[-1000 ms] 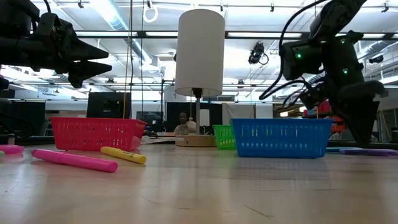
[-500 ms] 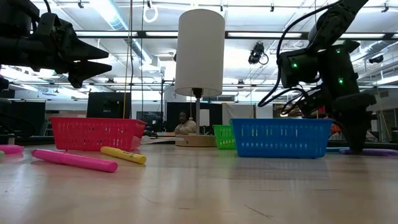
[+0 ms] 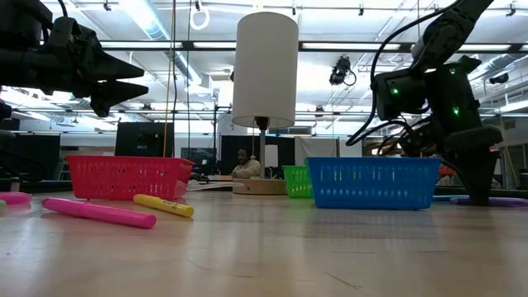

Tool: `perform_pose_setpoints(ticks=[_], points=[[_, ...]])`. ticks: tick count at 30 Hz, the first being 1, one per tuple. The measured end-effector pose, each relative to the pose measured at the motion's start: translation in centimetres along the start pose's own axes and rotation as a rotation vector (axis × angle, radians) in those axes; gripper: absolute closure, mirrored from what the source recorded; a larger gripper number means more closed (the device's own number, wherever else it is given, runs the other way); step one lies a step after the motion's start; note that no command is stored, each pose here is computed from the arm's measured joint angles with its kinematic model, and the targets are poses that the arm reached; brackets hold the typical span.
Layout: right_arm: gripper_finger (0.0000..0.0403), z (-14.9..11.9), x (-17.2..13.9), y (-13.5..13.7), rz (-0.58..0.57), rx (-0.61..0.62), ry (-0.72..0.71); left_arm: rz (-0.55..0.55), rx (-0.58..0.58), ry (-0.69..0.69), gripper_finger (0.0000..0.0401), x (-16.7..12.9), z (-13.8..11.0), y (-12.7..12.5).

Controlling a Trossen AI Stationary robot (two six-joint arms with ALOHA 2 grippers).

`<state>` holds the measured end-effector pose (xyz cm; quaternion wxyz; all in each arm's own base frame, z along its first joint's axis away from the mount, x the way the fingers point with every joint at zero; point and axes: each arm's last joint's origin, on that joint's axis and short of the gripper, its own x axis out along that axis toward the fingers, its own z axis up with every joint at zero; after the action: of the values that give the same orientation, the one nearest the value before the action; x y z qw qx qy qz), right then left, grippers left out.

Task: Pick & Place Markers
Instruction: Put the small purple pen into the red bin

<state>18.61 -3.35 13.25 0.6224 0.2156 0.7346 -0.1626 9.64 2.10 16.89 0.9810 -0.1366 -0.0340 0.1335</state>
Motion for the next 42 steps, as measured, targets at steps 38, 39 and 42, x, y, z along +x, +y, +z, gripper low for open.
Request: perform_pose_setpoints(ticks=[38,39,42], points=[[0.0391,-1.5,-11.8,2.4,0.095,-0.033,-0.362,0.000,0.000,0.000,0.0169,0.0,0.0,0.0],[0.0391,-1.5,-12.1,2.4,0.103,-0.039,-0.381,0.000,0.000,0.000,0.0169,0.0,0.0,0.0],[0.0391,-1.6,-12.8,2.5,0.126,-0.066,-0.443,0.000,0.000,0.000,0.0169,0.0,0.0,0.0]])
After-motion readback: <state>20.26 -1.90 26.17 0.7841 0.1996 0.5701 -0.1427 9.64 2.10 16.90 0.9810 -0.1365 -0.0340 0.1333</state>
